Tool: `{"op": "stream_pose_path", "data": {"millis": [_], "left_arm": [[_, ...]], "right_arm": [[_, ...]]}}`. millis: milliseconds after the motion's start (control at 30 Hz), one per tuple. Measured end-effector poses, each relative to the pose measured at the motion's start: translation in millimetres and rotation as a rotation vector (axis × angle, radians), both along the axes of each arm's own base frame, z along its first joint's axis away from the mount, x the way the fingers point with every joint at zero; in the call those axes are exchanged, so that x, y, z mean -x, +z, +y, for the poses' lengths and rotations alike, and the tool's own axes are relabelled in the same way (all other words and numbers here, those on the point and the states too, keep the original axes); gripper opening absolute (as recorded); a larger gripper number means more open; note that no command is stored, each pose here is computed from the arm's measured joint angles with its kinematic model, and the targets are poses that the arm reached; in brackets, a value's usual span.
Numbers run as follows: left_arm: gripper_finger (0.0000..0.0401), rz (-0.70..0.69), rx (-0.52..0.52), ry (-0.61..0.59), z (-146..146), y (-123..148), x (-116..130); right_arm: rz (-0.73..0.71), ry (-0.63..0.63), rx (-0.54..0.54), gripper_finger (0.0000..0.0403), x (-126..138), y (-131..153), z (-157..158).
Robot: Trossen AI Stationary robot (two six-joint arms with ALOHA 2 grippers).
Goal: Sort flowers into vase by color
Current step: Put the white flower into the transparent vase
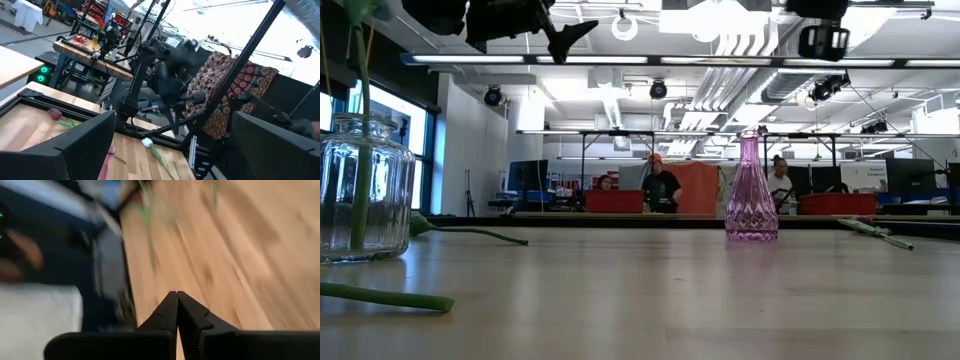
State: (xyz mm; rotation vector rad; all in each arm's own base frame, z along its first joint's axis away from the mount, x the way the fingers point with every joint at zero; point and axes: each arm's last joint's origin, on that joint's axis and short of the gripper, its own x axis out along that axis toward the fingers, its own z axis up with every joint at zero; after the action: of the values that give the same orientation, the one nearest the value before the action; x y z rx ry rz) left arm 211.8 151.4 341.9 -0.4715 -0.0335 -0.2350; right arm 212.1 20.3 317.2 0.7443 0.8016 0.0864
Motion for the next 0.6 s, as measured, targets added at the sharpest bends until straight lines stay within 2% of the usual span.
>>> {"op": "stream_pose_path", "data": {"millis": [100, 267, 400, 533, 600], "left_arm": [[0.0386, 0.001, 0.008, 0.0, 0.0, 0.1, 0.0], [0.0386, 0.004, 0.036, -0.002, -0.6, 0.5, -0.5], [0.0386, 0.005, 0.06, -0.002, -3.1, 0.8, -2.6], [0.0386, -0.001, 0.067, 0.017, -8.5, 1.1, -7.5], [0.0386, -0.005, 0.093, 0.055, -12.4, 1.3, -11.4]], "right_arm": [[0.128, 0.108, 0.047, 0.0, -4.0, -9.2, 12.9], [0.189, 0.239, 0.096, 0.0, -18.1, -26.2, 29.1], [0.279, 0.271, 0.132, 0.0009, -25.6, -42.3, 34.5], [0.386, 0.393, 0.093, 0.0061, -24.5, -56.1, 49.8], [0.444, 0.486, 0.134, 0.0102, -17.1, -61.9, 62.0]]}}
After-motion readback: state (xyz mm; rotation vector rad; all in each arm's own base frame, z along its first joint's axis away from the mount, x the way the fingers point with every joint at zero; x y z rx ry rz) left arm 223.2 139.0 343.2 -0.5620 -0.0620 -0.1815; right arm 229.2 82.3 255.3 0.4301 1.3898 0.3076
